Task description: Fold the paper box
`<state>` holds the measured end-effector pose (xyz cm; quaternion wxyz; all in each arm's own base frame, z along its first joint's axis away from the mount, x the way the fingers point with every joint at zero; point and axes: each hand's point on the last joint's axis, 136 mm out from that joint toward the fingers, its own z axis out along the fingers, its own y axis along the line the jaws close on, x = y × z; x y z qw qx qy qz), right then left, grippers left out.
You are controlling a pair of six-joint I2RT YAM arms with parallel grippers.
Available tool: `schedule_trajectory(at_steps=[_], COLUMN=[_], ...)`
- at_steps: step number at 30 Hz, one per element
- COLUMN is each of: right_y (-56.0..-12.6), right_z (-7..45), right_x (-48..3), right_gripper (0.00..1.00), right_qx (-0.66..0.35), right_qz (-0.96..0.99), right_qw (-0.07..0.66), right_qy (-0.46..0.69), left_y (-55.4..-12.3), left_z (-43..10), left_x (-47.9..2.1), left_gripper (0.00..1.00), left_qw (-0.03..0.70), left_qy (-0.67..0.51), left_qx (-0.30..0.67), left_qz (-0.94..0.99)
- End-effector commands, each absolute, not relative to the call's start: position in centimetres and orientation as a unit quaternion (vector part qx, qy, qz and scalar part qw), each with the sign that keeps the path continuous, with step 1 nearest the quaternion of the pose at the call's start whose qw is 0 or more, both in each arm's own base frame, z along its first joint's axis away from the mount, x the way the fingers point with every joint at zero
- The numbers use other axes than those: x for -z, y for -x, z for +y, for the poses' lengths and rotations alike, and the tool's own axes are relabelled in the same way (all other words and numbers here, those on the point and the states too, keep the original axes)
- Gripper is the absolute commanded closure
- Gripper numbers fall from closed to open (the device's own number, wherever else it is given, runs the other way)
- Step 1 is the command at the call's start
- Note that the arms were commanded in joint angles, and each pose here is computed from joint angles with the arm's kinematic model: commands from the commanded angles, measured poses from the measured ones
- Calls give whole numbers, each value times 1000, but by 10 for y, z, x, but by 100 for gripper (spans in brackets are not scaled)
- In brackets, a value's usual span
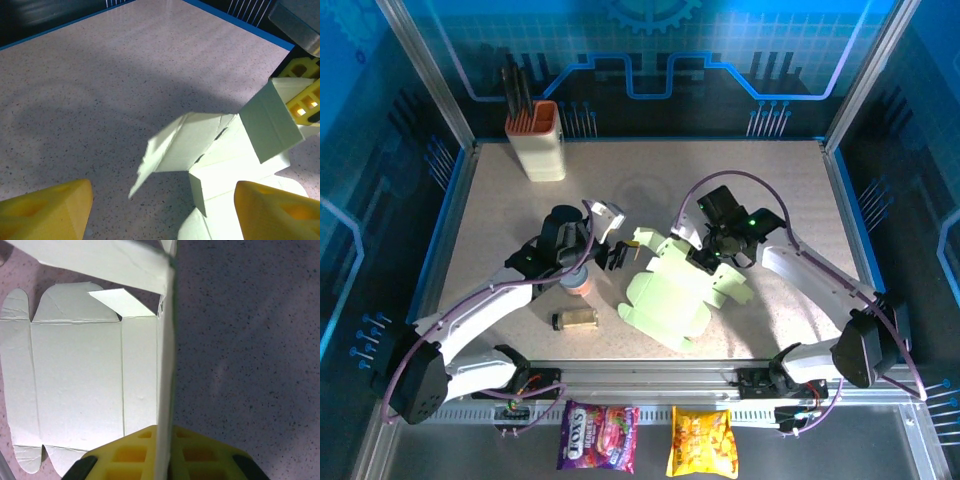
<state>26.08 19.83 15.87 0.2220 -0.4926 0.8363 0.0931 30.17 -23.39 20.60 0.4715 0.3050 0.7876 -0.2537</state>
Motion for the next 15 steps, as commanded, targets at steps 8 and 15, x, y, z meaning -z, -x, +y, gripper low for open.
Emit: schedule_trajectory(at_steps=[8,15], right_y=[-247,-255], right_z=[205,205], right_x=[-160,-159], right_gripper=[88,89], right_qx=[-125,-120], right_qz=[810,821], right_qw=[207,214], right_qy=[534,515], left_y=[-302,-299], left_z=[-250,-262], left_x=[-188,-182], left_gripper=[25,57], left_qw=[461,446], left_qy=[-351,-369], left_qx=[270,298], left_qz=[769,759])
